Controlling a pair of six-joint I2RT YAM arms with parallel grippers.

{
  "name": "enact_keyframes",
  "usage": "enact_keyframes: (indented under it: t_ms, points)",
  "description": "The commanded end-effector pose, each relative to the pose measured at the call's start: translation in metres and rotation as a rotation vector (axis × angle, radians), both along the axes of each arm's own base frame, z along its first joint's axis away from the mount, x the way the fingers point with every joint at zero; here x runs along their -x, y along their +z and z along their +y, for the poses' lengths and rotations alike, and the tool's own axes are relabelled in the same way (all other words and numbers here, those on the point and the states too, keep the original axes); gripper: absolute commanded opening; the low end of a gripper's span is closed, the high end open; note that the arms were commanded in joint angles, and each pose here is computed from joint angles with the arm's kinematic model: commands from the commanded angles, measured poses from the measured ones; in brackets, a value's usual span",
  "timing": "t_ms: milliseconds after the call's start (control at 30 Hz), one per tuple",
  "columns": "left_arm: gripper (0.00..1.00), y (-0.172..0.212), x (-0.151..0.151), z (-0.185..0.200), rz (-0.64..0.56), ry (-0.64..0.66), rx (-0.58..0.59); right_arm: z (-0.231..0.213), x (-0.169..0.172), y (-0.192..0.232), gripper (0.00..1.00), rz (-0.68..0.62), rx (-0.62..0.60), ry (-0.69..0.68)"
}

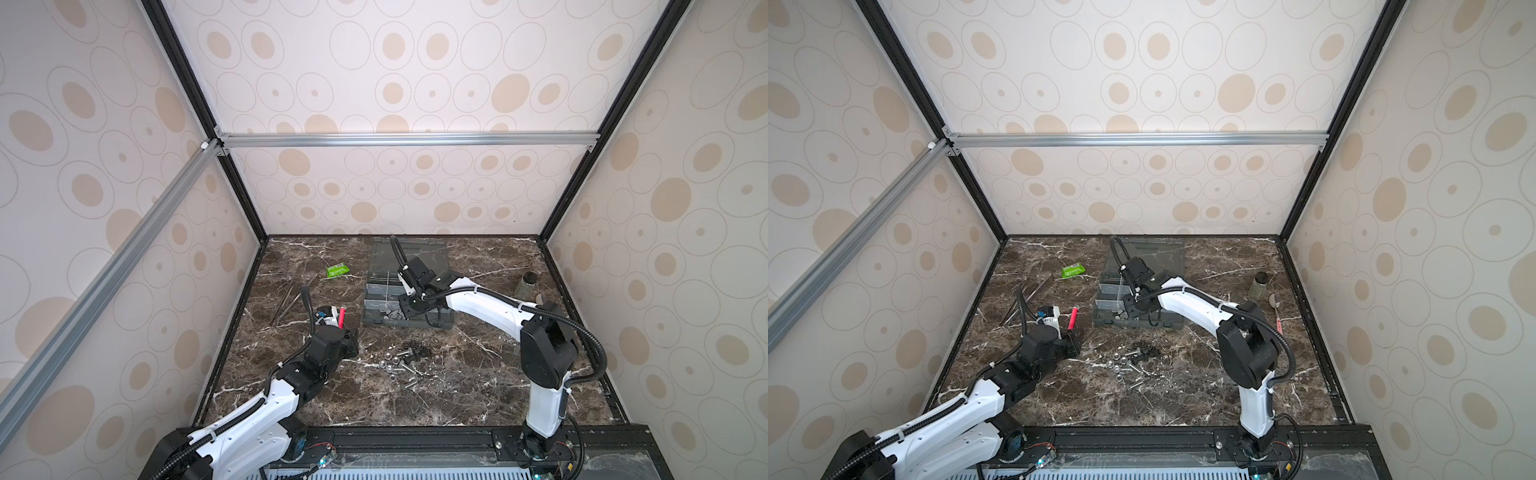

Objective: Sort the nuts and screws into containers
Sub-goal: 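Draw the right gripper back from the box toward the pile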

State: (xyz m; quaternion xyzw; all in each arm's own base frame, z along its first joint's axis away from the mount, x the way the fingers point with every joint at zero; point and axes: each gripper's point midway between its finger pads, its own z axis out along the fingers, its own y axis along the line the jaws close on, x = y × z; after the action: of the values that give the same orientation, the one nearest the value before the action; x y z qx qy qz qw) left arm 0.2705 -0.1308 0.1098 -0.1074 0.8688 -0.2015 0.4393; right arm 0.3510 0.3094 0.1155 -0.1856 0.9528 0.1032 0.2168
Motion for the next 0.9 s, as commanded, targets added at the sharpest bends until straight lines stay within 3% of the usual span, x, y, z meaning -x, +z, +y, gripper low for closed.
enact_keyframes:
  t_ms: [0,867]
  points:
    - [0.39,0.002,-0.001,0.002,-0.004,0.013,0.016,-0.005,0.004,0.016,0.35,-0.024,-0.030,-0.018]
    - [0.40,0.003,-0.009,-0.037,0.012,-0.167,0.032,-0.079,0.053,0.006,0.35,-0.052,-0.042,-0.204]
